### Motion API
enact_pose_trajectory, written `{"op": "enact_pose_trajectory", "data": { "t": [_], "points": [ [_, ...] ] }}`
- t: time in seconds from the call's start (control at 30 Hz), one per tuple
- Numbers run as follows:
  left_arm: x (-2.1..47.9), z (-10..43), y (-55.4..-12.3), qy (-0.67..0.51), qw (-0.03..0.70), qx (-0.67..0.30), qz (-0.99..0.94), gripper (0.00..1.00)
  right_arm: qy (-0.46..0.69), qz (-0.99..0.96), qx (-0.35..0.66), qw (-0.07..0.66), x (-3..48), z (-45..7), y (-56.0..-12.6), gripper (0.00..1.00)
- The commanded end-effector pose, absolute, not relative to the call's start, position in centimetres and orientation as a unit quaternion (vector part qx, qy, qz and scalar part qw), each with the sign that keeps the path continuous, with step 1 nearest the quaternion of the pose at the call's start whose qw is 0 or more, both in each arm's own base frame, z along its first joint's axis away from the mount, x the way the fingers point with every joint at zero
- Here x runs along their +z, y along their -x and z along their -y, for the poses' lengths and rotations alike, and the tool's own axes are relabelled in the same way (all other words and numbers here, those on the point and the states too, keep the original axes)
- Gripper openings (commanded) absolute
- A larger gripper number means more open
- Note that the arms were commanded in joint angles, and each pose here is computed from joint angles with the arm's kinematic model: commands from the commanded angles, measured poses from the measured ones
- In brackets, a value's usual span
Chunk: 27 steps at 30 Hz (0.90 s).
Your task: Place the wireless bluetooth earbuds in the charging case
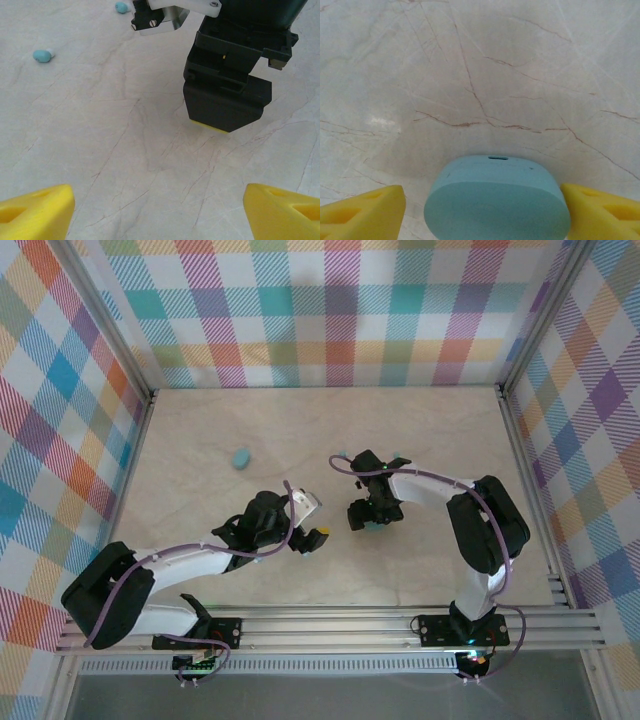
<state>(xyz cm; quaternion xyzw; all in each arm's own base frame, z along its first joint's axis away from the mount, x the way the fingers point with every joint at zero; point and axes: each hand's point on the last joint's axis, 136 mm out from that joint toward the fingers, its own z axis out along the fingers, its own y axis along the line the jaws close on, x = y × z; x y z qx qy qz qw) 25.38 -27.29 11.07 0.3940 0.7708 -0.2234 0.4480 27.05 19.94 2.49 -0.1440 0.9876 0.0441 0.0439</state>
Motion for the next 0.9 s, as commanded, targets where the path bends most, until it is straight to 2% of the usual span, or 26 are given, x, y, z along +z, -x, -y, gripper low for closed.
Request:
{"op": "enact_pose_trajectory", "data": {
  "t": [0.0,0.17,0.33,0.43,0.57,0.7,0.87],
  "points": [
    [13.7,27.5,-25.9,-0.374,0.474,-0.227,-0.764,0.87,0.143,-0.988,0.039,0.037,2.5,-19.5,-26.9,0.72],
    [15.9,26.8,-26.1,-0.330,0.491,-0.237,-0.771,0.86,0.138,-0.988,0.034,0.051,3.3,-19.4,-27.3,0.60],
    [18.0,25.8,-26.8,-0.253,0.504,-0.254,-0.786,0.85,0.117,-0.991,0.020,0.063,5.0,-18.9,-27.8,0.57],
    [17.7,25.9,-27.8,-0.164,0.473,-0.285,-0.818,0.84,0.093,-0.993,0.025,0.074,6.9,-18.8,-28.2,0.57],
    [16.8,29.3,-28.0,-0.080,0.395,-0.387,-0.829,0.76,0.041,-0.993,0.068,0.092,10.5,-19.2,-28.8,0.55],
    [18.2,31.4,-28.2,-0.031,0.406,-0.472,-0.782,0.75,-0.016,-0.983,0.144,0.109,14.3,-19.9,-29.4,0.52],
    [21.1,33.9,-28.4,-0.073,0.423,-0.510,-0.746,0.75,-0.030,-0.972,0.199,0.117,17.4,-21.0,-29.5,0.50]
  ]
}}
